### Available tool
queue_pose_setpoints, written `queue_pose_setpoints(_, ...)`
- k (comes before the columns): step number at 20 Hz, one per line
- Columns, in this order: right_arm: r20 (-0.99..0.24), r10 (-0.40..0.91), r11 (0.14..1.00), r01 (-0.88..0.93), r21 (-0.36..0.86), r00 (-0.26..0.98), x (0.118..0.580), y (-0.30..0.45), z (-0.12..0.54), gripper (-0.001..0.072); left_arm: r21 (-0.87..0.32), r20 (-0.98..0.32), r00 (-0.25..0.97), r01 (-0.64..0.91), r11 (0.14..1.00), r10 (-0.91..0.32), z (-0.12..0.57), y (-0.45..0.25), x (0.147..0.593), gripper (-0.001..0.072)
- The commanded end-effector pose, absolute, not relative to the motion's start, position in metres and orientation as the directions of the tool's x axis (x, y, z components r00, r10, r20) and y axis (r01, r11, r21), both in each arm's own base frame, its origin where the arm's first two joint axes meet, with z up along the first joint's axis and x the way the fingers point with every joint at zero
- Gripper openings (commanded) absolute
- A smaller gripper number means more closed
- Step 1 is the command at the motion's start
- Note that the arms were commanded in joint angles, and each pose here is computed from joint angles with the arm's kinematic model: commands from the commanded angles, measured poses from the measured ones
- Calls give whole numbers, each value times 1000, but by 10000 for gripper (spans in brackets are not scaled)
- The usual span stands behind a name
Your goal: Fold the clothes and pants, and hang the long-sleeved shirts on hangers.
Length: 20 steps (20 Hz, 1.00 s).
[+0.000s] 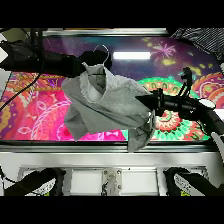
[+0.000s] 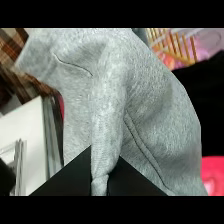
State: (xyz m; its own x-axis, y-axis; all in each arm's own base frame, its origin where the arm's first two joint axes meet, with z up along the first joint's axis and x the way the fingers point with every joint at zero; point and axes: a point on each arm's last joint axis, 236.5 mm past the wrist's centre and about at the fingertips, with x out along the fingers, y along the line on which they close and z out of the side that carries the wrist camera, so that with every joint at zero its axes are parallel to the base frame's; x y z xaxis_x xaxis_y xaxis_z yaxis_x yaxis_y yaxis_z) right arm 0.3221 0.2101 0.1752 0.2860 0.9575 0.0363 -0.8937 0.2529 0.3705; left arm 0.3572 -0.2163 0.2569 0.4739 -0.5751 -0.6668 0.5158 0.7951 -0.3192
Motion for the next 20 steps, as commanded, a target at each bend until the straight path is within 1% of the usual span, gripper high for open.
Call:
queue_pose_setpoints(1,160,931,254,-897,363,329,332,216,201,15,-255,-693,473,544,799,-544,260,-229,343,16)
queue_pose_setpoints(9,161,932,250,-898,362,325,331,217,202,24,-263,-689,472,545,796,-550,262,-234,340,18)
queue_pose_setpoints(10,162,932,248,-898,364,323,331,217,202,26,-262,-685,475,546,796,-552,264,-234,339,114)
queue_pose_setpoints(11,161,933,244,-894,375,323,330,217,201,24,-261,-679,482,547,795,-554,267,-233,338,423)
queue_pose_setpoints(12,166,932,241,-894,379,322,330,218,203,20,-257,-669,494,547,796,-555,272,-231,337,622)
queue_pose_setpoints(16,214,917,231,-887,400,336,333,214,215,16,-254,-586,591,515,819,-554,315,-204,329,621)
queue_pose_setpoints(20,249,902,229,-879,418,353,338,210,228,16,-264,-505,706,421,868,-497,353,-156,314,618)
